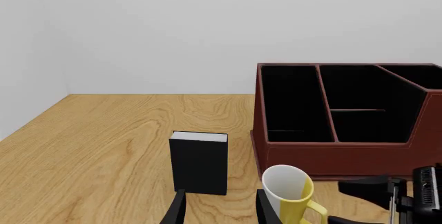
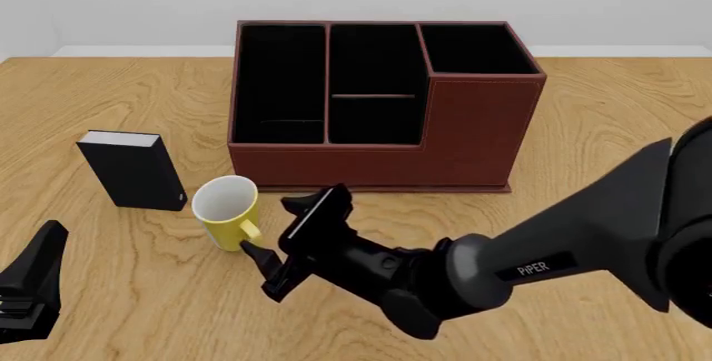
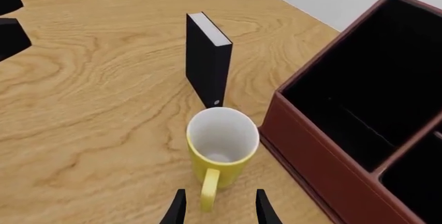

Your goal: Pick up the yellow and white mug and place it to the right of the caddy.

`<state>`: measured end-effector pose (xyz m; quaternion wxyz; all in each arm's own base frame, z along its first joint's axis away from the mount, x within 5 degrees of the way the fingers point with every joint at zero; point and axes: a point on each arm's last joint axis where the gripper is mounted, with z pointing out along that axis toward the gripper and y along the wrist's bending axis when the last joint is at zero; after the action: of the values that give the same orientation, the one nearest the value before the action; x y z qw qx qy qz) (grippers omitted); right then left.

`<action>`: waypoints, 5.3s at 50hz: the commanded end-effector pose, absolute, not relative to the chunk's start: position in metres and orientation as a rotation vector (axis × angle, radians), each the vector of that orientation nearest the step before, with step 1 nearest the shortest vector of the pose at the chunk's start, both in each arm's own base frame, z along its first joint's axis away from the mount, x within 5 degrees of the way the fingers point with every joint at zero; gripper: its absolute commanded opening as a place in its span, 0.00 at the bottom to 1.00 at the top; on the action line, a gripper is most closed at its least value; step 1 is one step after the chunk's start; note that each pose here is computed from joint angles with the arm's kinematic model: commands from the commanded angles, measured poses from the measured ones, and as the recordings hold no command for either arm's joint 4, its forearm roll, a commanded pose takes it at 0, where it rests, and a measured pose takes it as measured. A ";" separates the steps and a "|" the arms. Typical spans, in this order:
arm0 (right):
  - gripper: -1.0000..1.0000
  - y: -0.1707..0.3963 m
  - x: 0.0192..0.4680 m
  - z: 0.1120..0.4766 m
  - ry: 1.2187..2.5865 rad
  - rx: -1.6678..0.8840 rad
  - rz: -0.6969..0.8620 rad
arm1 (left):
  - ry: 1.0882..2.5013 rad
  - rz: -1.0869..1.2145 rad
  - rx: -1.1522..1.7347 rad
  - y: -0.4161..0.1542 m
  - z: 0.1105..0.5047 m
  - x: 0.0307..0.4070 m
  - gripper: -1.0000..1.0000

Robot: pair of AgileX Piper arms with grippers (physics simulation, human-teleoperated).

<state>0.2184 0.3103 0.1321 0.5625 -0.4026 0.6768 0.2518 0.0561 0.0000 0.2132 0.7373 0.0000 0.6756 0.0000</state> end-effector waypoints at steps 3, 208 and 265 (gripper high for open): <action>1.00 0.319 0.222 0.128 1.584 -0.960 0.587 | 1.484 0.000 0.000 0.000 0.213 0.056 1.00; 0.00 0.158 0.163 0.302 1.336 -0.767 0.397 | 1.484 0.000 0.000 0.000 0.213 0.056 1.00; 0.00 0.064 0.150 0.328 1.378 -0.473 0.122 | 1.484 0.000 0.000 0.000 0.213 0.056 1.00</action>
<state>0.1519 0.0760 0.3254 0.7375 -0.2407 0.6269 0.0723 0.0561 0.0000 0.2132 0.7373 0.0000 0.6756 0.0000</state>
